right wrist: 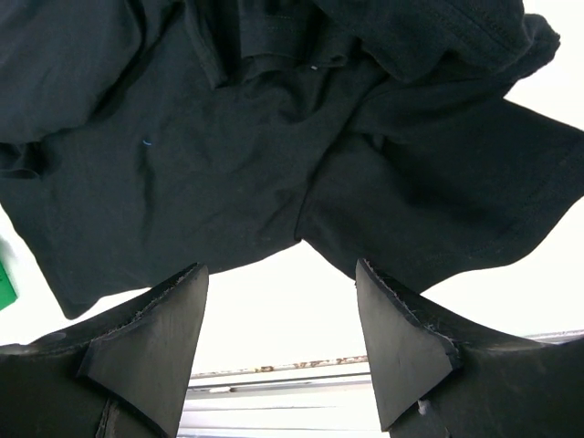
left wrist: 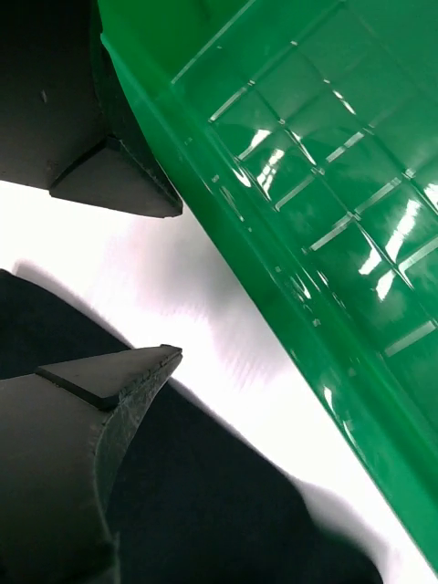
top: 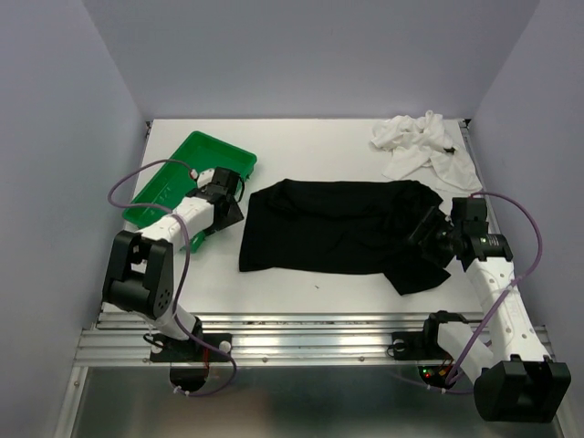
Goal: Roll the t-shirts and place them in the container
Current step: Move the bin to the center of the board, then fold the T-shirt at the center of the board.
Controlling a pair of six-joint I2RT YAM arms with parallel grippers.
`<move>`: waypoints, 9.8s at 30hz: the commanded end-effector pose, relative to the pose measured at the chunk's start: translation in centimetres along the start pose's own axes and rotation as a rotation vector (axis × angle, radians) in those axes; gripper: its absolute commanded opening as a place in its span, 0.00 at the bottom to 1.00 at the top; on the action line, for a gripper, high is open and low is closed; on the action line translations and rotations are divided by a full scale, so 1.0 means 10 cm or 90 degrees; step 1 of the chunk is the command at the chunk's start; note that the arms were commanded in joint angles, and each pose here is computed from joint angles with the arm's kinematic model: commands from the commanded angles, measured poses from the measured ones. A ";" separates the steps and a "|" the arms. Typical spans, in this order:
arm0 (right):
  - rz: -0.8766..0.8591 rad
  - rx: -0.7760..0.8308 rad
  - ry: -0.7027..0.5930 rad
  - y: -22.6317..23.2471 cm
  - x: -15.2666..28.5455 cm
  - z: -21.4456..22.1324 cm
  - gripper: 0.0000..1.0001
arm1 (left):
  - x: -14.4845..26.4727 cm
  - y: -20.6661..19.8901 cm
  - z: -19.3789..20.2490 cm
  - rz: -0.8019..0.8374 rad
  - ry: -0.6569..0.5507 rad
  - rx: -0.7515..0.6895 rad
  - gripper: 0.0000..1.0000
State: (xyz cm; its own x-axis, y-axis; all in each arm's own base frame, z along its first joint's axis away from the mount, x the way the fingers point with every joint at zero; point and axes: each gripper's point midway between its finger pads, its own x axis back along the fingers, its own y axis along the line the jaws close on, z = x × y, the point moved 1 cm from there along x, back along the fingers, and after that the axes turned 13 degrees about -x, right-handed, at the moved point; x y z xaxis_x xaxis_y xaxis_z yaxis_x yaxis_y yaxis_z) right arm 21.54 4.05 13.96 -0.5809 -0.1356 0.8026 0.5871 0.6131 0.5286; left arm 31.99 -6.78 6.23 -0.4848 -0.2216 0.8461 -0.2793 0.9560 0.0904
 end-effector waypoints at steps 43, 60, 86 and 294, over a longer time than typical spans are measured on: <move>0.062 -0.021 -0.066 -0.12 0.07 -0.19 0.84 | 0.96 -0.73 -0.04 0.244 -0.071 -0.011 0.00; 0.159 -0.137 -0.021 -0.61 -0.49 0.21 0.79 | 1.05 -0.74 -0.25 0.278 -0.091 -0.011 0.00; -0.026 -0.013 -0.307 1.38 -0.07 -1.67 0.01 | 1.47 -1.04 -1.59 0.331 -0.207 -0.004 0.00; 0.149 0.008 -0.402 0.67 -0.34 -2.54 0.01 | 0.11 -2.43 -2.65 0.489 -0.257 -0.133 0.00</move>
State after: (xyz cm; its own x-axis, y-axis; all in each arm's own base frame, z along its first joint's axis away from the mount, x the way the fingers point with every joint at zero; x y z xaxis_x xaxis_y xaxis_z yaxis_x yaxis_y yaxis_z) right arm 41.19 -11.02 20.56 -0.6149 0.4876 0.6198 0.7627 0.5673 0.3104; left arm 59.22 -25.61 14.51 -0.6856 0.4843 0.5435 0.3494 0.8739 -0.3379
